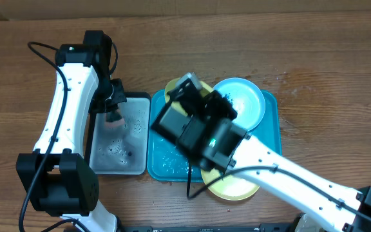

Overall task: Clean dirty plates on tray and stack at the side
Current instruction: 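Carry the yellow plate with the right gripper over the teal tray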

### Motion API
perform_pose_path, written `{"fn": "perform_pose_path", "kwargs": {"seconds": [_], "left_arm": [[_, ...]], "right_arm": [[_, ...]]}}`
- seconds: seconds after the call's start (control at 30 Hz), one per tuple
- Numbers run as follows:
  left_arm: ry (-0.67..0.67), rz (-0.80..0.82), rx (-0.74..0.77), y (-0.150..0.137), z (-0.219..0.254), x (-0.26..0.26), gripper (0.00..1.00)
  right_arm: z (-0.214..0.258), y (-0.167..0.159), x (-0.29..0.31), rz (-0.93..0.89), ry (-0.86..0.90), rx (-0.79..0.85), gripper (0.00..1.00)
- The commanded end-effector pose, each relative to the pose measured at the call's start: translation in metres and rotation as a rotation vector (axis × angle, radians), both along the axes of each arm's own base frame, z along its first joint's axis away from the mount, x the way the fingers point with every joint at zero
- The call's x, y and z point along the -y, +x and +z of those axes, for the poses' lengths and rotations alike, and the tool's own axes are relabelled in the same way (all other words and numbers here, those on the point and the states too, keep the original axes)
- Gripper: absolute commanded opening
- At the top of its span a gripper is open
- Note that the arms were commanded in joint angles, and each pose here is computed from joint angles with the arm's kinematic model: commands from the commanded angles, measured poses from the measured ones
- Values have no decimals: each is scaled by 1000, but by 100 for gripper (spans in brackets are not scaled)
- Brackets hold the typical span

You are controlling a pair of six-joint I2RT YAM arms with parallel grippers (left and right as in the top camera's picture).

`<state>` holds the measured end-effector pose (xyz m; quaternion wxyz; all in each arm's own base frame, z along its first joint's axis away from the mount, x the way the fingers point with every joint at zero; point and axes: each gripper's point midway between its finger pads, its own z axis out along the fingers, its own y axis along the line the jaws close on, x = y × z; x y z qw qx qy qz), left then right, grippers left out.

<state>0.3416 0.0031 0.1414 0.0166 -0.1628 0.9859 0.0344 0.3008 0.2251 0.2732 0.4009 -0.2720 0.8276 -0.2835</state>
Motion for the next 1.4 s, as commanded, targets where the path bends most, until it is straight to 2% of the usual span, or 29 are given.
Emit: {"fn": "perform_pose_path", "kwargs": {"seconds": [0.0,0.3,0.43,0.7,0.93,1.03,1.07,1.13,1.23,1.3,1.37], "left_arm": [[21,-37,18,2,-5,-5,4],[10,-2,24,2,-37,-15,4],[-44,33,21,0,-41,-20,4],[-147,45,30,1,-40,-21,4],[-149,40,30,1,-40,-19,4],[-149,41,30,1,-40,-19,4],[-155,40,26,0,-40,-18,5],[-167,36,20,-2,-40,-16,4],[-168,33,25,0,-40,-16,4],[-169,34,19,-2,-40,-16,4],[-170,33,11,-4,-40,-15,4]], "right_arm": [[46,-10,2,-10,-62,194,4],[82,-37,-16,38,-171,386,4],[101,-49,-19,36,-220,485,4],[103,-65,-41,115,-242,483,4],[100,-62,-42,114,-212,468,4],[69,-32,-35,104,-144,308,4],[75,-24,-20,35,-162,350,4],[79,-31,-26,31,-118,388,4],[45,-12,-33,59,-21,225,4],[49,-5,-14,-14,-54,265,4],[52,-10,-16,-13,-51,286,4]]}}
